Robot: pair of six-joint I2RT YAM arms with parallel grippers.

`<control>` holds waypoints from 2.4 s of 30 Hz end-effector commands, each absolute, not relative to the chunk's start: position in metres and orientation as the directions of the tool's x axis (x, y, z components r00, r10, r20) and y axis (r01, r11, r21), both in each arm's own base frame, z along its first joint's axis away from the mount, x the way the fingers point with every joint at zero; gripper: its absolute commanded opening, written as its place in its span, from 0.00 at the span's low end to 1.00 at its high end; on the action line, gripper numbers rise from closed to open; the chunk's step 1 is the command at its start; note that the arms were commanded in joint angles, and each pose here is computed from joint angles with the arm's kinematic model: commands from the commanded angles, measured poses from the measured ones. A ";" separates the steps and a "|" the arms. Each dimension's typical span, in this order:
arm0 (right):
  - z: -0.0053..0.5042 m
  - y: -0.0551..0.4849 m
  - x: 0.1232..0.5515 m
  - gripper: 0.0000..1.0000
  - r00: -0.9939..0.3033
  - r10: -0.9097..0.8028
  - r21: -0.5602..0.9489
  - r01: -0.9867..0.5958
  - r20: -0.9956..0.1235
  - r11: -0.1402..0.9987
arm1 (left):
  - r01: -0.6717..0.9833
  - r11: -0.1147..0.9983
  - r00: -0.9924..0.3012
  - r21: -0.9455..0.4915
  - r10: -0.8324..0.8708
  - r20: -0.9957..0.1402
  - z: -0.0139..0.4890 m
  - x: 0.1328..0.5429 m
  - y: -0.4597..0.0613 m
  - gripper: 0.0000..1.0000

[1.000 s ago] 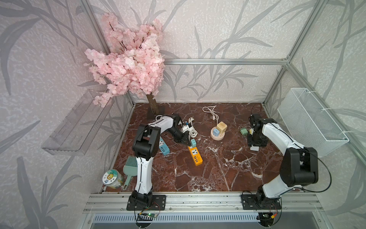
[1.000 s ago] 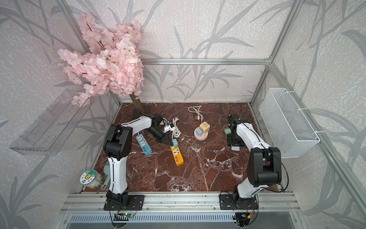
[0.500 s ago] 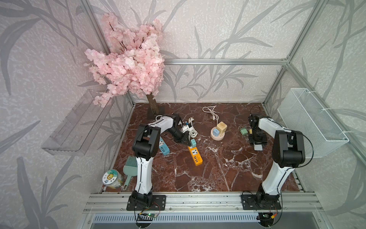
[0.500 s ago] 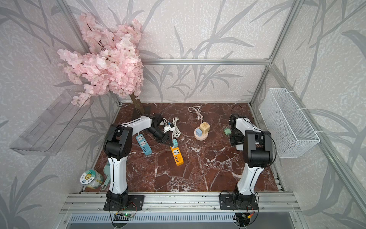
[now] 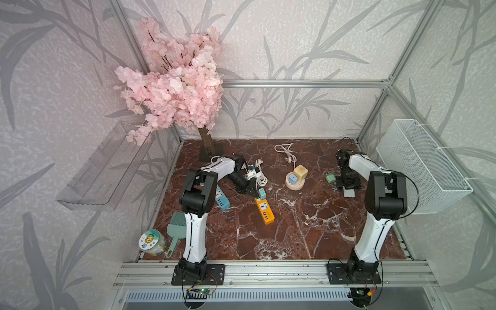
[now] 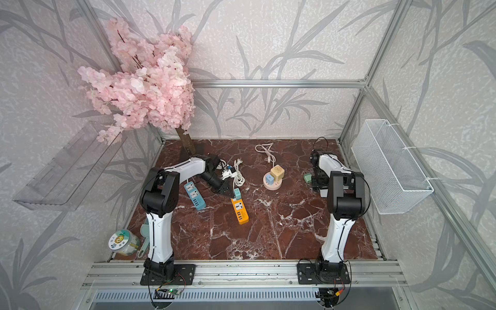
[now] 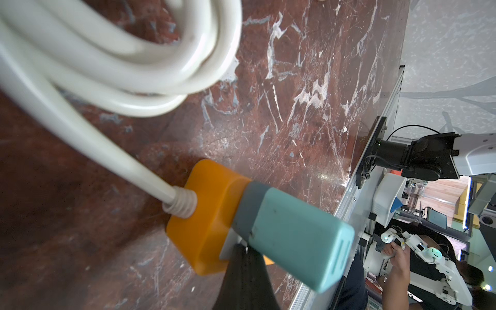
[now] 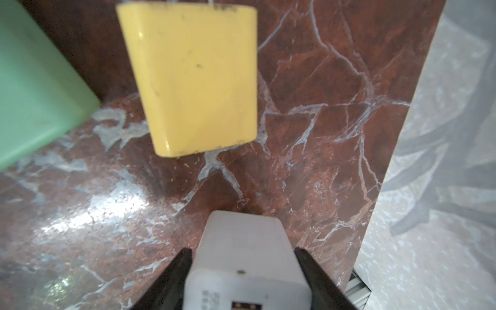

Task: Pull the plug off the socket
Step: Place the plug at the center of the board, then adjust the plug at the center of the board.

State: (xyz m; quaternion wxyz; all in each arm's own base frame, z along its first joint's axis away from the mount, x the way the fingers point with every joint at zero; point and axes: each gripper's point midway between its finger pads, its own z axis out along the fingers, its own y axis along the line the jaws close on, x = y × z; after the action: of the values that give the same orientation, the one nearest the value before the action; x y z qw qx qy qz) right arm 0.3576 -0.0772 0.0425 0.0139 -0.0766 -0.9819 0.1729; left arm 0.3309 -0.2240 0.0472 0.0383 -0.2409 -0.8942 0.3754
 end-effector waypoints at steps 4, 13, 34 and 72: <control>0.054 -0.072 0.351 0.68 -0.986 0.165 -0.306 0.161 -0.012 0.938 | 0.400 0.660 -0.879 -0.636 0.474 -0.061 0.018 0.332 -0.211 0.00; 0.068 -0.070 0.345 0.74 -0.983 0.176 -0.292 0.182 -0.046 0.939 | 0.401 0.660 -0.879 -0.636 0.473 -0.063 0.019 0.332 -0.211 0.00; 0.176 0.072 0.336 0.77 -0.923 0.025 0.076 -0.004 -0.384 0.997 | 0.399 0.660 -0.879 -0.637 0.473 -0.060 0.018 0.332 -0.212 0.00; 0.053 -0.074 0.342 0.83 -0.935 0.285 -0.213 0.328 -0.209 0.920 | 0.396 0.656 -0.880 -0.642 0.471 -0.062 0.019 0.332 -0.212 0.00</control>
State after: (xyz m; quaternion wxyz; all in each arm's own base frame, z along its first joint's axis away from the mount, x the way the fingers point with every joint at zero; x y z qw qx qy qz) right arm 0.3311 -0.0704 0.0457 -0.0706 -0.1621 -0.9777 0.1130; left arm 0.3314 -0.2232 0.0471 0.0388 -0.2383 -0.8940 0.3775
